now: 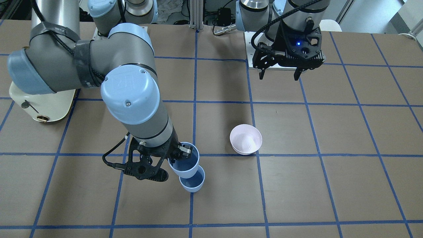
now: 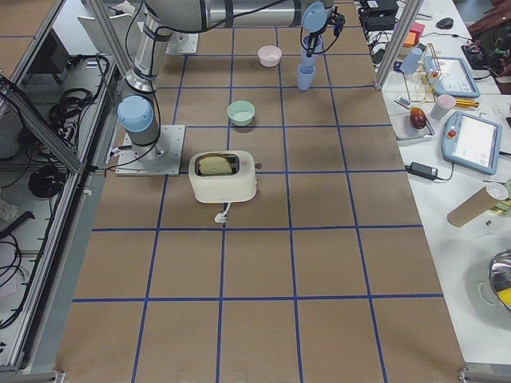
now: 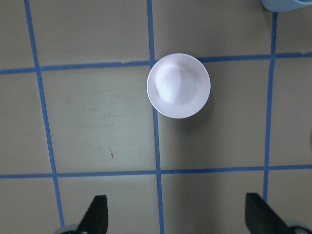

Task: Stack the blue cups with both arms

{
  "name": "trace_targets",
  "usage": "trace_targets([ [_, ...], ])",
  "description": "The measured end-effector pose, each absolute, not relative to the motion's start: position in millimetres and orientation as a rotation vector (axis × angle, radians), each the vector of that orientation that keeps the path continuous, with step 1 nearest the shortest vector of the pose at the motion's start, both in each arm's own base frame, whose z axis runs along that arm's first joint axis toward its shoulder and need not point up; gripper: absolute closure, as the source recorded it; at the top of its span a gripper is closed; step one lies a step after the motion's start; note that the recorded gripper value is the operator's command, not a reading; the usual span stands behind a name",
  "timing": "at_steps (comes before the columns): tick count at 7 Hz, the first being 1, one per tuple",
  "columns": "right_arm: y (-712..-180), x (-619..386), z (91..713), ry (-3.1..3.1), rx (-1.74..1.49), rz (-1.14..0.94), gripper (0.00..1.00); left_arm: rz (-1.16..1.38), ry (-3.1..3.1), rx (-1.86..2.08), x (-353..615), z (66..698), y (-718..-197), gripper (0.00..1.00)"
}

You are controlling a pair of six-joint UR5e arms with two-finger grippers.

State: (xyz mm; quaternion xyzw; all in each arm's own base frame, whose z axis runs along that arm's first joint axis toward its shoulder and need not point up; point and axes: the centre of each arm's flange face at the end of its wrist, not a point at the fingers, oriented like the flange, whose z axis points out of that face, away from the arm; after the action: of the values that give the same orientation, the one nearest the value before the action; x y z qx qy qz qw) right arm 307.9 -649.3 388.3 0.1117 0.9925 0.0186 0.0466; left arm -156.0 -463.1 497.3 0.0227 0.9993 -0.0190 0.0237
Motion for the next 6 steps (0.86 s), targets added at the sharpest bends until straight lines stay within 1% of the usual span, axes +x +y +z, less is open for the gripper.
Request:
trace_targets([
  [2,-647,316,383,3.033,0.334,0.065,1.00,-0.088,3.106,0.044,-148,500,-465,0.00],
  [6,-655,320,364,3.033,0.330,0.058,1.00,-0.021,3.131,0.008,-139,510,-463,0.00],
])
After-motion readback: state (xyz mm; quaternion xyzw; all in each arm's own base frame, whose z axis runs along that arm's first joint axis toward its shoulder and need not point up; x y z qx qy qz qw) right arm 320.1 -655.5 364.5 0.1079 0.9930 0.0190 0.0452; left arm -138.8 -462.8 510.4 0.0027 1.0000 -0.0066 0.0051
